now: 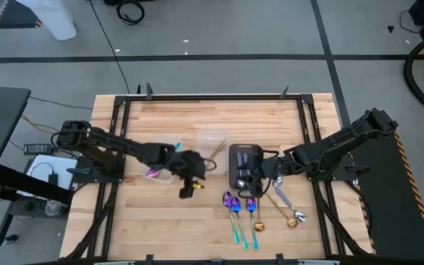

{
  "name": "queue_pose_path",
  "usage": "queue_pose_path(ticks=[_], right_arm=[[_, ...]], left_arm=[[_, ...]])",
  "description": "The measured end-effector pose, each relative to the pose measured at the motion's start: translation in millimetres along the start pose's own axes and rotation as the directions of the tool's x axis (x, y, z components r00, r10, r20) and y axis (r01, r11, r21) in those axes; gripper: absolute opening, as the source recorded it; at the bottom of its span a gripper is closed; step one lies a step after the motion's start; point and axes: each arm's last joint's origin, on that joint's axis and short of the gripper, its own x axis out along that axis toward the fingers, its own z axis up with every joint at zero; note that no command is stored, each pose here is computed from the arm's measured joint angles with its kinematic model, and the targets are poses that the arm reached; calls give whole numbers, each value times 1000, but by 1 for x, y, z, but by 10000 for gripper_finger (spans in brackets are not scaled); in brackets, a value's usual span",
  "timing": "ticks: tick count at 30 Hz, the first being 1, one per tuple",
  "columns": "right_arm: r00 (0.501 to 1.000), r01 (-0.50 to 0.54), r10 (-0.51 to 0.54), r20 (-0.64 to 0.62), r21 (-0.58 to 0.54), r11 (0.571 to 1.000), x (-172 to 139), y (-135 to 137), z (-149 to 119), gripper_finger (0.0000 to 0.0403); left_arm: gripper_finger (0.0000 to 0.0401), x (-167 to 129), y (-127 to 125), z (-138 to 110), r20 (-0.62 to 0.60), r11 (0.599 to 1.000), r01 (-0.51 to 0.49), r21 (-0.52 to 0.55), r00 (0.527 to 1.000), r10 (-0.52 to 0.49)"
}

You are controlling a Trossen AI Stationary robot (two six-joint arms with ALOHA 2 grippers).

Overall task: Sort silverware by color (type)
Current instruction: Put the blue spoon into the left transparent bin

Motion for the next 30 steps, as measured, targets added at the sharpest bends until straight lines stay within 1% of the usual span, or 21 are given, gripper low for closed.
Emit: queue_pose_path(ticks=[3,8,13,17,19,25,27,28,30], right_arm=[[1000,-20,20,-10,-32,999,0,1,0,176],[999,-31,30,-23,-55,998,0,1,-1,176],[999,-36,35,-30,-57,998,0,1,-2,176],[997,-60,58,-44,-59,996,0,1,-3,176],[997,-60,58,-44,-58,996,0,1,-3,176],[1000,-11,10,-20,-35,999,0,0,-2,176],[1000,-10,10,-19,-36,999,-1,1,-2,176],[1000,-14,13,-22,-40,999,-1,3,-3,176],[999,-17,15,-37,-50,999,-2,4,-5,176]], left_arm=[[162,2,-15,-2,-8,999,31,31,1000,-30],[162,3,-33,-6,-18,998,55,-11,998,-55],[162,4,-48,-8,-1,997,-5,-75,1000,5],[162,7,-60,-7,50,995,0,-95,999,5],[162,6,-67,-4,106,994,8,-106,994,3],[162,9,-83,2,239,988,-37,-151,968,73],[162,12,-87,0,249,983,-50,-175,964,93],[162,15,-88,1,266,981,-41,-189,960,92],[162,20,-90,1,255,975,-53,-215,961,109]])
